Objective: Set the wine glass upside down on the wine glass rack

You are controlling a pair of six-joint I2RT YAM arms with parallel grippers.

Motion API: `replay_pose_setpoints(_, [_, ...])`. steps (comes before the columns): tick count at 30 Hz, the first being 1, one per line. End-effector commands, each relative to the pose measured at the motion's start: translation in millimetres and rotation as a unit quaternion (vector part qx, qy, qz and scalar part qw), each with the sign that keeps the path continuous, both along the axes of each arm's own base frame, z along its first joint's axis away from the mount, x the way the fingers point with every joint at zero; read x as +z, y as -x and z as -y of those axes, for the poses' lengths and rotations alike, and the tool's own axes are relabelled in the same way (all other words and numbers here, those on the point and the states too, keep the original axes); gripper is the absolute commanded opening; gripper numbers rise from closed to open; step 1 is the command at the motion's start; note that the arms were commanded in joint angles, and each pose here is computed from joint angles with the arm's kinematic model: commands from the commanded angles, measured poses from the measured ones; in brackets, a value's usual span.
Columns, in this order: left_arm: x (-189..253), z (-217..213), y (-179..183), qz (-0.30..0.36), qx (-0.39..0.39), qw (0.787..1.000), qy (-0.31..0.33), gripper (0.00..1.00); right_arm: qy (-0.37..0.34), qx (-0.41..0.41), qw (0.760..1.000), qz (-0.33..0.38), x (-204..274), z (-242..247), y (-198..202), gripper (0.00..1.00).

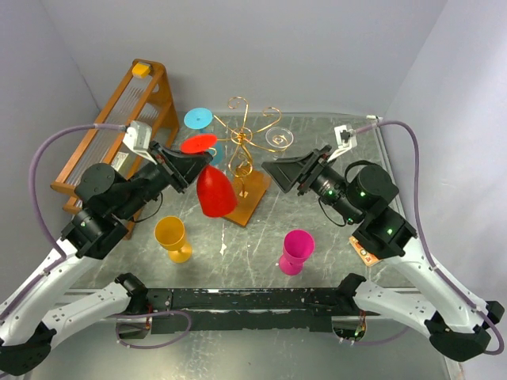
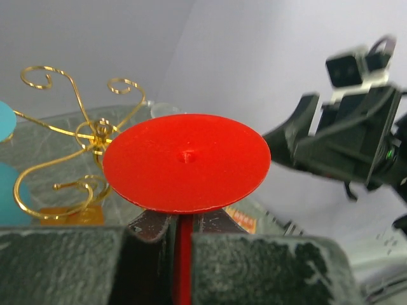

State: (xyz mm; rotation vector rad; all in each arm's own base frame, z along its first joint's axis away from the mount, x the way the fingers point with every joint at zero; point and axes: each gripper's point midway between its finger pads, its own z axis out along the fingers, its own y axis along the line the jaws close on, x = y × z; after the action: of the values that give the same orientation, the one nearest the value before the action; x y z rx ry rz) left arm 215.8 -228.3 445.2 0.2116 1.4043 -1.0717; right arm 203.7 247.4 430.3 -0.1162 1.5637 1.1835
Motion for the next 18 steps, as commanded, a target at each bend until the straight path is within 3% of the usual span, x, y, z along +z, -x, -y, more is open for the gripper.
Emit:
replay_pose_setpoints(1, [-44,6,18,0.031,-0.055,0.991,-0.121,0.07,0.002,-0.02,1.0,0.007,-9,10,0,0.63])
replay_pose_setpoints(7, [-87,-6,3,0.021,-0.009,0.984,-0.175,0.07,0.003,-0.027,1.0,0.007,-16,15,2,0.63])
replay_pose_setpoints(18, [-94,-18,-8,0.035,0.04,0.984,-0.168,0.07,-0.011,-0.019,1.0,0.003,-29,8,-1,0.63])
